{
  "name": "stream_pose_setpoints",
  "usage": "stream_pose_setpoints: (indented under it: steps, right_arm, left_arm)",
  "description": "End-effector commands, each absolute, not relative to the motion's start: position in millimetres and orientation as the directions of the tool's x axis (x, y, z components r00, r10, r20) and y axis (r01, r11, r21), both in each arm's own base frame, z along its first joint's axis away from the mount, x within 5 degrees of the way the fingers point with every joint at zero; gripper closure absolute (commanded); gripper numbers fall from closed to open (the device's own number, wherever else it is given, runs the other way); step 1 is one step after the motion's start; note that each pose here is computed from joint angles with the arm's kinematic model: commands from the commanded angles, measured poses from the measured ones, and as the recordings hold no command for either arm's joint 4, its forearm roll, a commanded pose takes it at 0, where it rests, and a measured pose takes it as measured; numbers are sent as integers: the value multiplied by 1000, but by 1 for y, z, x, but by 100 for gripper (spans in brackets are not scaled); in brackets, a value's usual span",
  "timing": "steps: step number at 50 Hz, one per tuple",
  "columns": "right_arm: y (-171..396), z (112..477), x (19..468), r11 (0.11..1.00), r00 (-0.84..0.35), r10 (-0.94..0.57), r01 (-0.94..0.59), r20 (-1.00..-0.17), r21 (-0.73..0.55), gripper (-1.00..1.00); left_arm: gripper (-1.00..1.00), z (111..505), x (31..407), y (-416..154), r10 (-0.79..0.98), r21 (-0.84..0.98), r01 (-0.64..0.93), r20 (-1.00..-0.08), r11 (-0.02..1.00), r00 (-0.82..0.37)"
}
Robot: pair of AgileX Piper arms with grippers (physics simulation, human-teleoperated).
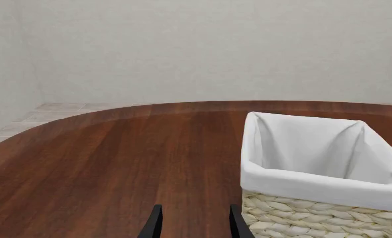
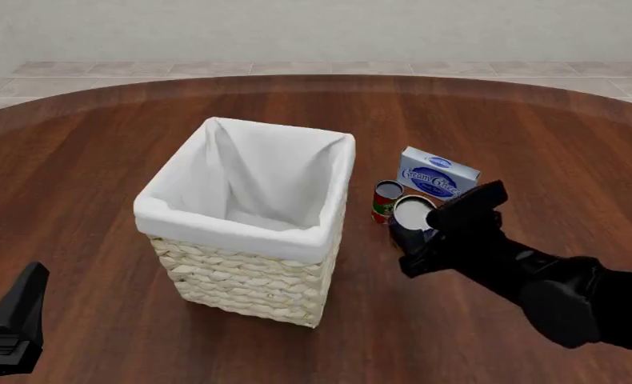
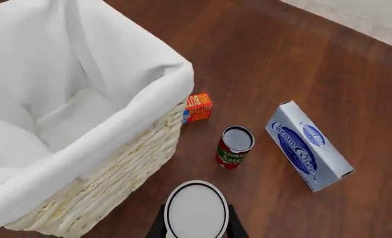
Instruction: Pick up the alphabet soup and put it in the basket.
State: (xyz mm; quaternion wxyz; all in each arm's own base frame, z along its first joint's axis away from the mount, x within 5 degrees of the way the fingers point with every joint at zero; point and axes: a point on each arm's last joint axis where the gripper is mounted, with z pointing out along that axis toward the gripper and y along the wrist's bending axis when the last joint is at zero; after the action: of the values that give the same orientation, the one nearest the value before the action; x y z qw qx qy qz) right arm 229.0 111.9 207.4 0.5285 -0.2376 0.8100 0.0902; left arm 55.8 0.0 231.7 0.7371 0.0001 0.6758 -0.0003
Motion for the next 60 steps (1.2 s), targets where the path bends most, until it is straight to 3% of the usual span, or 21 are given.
stream_pose_setpoints:
  steps: [1, 60]
  right_arm:
    - [109, 227, 225, 872, -290, -278, -475, -916, -114, 100]
    - [111, 291, 220, 843, -155, -323, -495, -934, -210, 100]
  left_arm:
    - [-100, 232, 56, 0, 0, 0, 0, -996, 1000, 87]
    - [-100, 232, 56, 0, 0, 0, 1, -996, 1000, 87]
